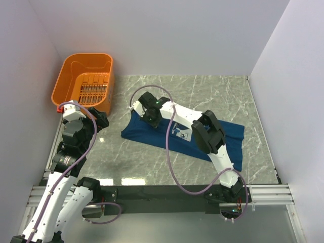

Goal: Fold and stack the t-shirts
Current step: Fold the tshirt

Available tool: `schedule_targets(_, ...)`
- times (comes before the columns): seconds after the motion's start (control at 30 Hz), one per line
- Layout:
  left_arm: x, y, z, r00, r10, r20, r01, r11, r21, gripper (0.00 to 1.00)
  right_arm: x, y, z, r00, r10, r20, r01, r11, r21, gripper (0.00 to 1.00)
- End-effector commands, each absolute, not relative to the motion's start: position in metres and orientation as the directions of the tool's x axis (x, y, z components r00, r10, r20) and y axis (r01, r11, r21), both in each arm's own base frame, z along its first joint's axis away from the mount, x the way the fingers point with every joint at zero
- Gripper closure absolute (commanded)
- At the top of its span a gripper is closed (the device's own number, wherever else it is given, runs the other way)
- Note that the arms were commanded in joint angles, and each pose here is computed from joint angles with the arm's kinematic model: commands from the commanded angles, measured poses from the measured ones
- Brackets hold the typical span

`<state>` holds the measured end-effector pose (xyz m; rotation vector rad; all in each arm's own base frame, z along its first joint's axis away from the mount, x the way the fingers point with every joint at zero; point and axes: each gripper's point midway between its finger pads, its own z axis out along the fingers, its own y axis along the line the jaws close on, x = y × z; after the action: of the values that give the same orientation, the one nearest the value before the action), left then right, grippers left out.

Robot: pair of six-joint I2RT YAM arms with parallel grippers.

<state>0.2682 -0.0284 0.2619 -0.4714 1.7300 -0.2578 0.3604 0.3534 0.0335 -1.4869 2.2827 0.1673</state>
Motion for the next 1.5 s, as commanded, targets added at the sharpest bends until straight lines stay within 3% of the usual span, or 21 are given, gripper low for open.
schedule_targets(0.0,0.271,-0.031,0.27,-0.129,-0.461,-0.878,-0.148,0.885,-0.442,0.06,0.377,0.348,0.1,-0.328,-0.783,-0.529,-0.87,0.469,-0.154,0.95)
schedule_targets(0.87,0.273,-0.034,0.266,-0.146,-0.459,-0.877,-0.142,0.887,-0.44,0.06,0.422,0.247,0.096,-0.545,-0.638,-0.543,-0.73,0.681,-0.067,0.95)
schedule_targets(1.47,0.281,-0.048,0.254,-0.213,-0.447,-0.869,-0.095,0.895,-0.437,0.07,0.419,0.209,0.1,-0.625,-0.558,-0.545,-0.642,0.765,-0.048,0.81)
